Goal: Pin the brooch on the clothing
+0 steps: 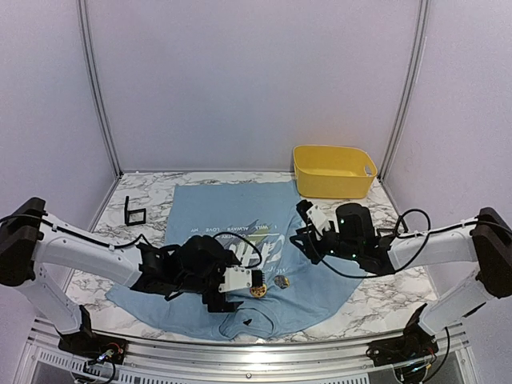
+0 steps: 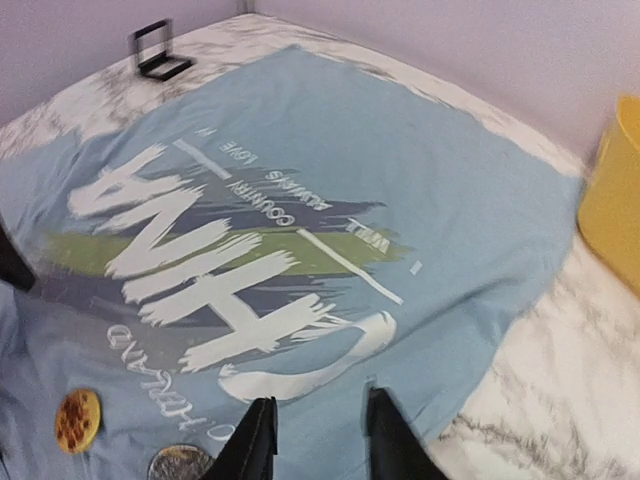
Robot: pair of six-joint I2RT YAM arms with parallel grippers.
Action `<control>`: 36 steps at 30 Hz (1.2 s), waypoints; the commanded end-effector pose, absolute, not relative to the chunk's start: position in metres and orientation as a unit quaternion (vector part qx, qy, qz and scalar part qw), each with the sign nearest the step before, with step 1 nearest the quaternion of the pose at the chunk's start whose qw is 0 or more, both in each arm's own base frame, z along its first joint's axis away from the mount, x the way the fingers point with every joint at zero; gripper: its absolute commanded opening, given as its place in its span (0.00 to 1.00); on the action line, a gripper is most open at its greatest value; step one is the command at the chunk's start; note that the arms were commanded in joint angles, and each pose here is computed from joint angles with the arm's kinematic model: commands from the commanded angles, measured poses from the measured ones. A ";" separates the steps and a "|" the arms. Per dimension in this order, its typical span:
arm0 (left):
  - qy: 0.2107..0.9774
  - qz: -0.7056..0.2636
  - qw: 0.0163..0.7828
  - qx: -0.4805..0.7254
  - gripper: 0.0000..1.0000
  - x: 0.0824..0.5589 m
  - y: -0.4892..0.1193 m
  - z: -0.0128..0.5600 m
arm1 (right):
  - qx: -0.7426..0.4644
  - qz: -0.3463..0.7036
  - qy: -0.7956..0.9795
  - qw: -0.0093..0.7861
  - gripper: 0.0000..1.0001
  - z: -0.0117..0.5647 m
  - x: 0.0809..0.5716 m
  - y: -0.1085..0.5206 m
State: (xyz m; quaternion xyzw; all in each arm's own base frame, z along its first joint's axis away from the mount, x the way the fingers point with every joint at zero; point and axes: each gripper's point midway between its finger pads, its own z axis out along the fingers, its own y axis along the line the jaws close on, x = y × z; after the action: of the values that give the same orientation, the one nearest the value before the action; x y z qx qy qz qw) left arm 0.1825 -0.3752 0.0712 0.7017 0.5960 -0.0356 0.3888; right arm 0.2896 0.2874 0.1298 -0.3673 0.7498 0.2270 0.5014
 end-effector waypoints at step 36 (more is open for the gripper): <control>0.882 0.122 0.385 0.243 0.59 0.548 -0.233 0.117 | -0.102 0.021 0.953 0.283 0.00 0.081 0.289 0.186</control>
State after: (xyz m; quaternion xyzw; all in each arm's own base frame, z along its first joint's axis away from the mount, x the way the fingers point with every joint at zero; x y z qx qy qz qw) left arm 0.5644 -0.2415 0.0376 0.2531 0.8908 0.1449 0.3484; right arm 0.2567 0.1573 0.0378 -0.0568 0.9695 -0.0044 0.2386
